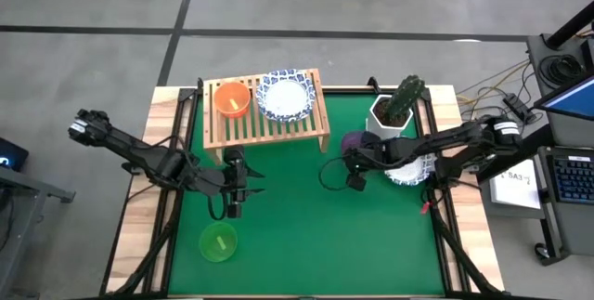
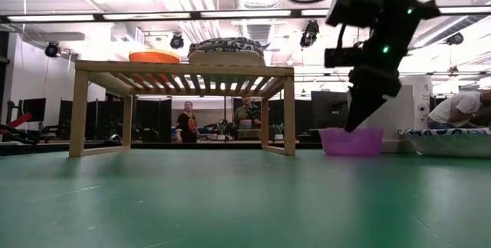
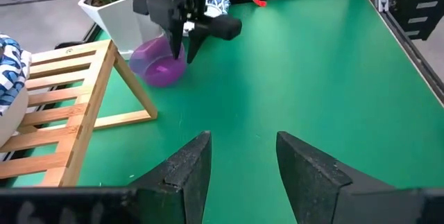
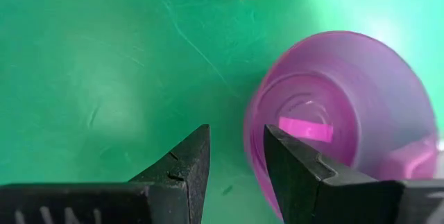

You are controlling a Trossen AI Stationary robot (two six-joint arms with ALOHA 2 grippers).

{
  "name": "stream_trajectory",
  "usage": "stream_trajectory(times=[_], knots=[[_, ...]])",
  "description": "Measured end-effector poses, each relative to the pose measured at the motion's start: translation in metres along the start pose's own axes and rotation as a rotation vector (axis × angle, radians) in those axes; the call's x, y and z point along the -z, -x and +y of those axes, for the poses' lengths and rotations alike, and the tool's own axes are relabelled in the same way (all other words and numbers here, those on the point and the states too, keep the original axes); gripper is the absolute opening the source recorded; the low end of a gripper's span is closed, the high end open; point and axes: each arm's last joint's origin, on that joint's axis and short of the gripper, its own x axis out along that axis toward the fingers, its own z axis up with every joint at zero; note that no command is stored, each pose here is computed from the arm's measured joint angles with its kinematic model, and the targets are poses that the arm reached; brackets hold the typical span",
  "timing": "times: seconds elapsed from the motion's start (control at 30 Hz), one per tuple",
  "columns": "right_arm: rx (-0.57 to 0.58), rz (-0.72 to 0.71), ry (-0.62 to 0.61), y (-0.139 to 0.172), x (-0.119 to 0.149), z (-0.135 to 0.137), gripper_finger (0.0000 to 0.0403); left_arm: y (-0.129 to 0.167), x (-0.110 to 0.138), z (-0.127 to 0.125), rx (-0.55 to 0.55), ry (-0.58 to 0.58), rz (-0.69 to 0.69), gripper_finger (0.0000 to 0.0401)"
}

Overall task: Place and stack bowls onto a shelf
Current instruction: Stack the purple bowl on top of the yellow bowl on the shelf

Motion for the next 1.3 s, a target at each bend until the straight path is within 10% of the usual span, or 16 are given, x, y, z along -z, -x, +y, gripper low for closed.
stream_trajectory(times=[0.83, 1.3], knots=[[-0.121, 0.025, 0.0, -0.011, -0.001, 0.01, 0.0009, -0.005, 0.001, -0.002, -0.002, 0.005, 0.014, 0.0146], [-0.676, -0.352, 0.186, 0.044, -0.023, 0.05, 0.0009, -0.023, -0.004, -0.012, 0.008, 0.016, -0.044, 0.018]])
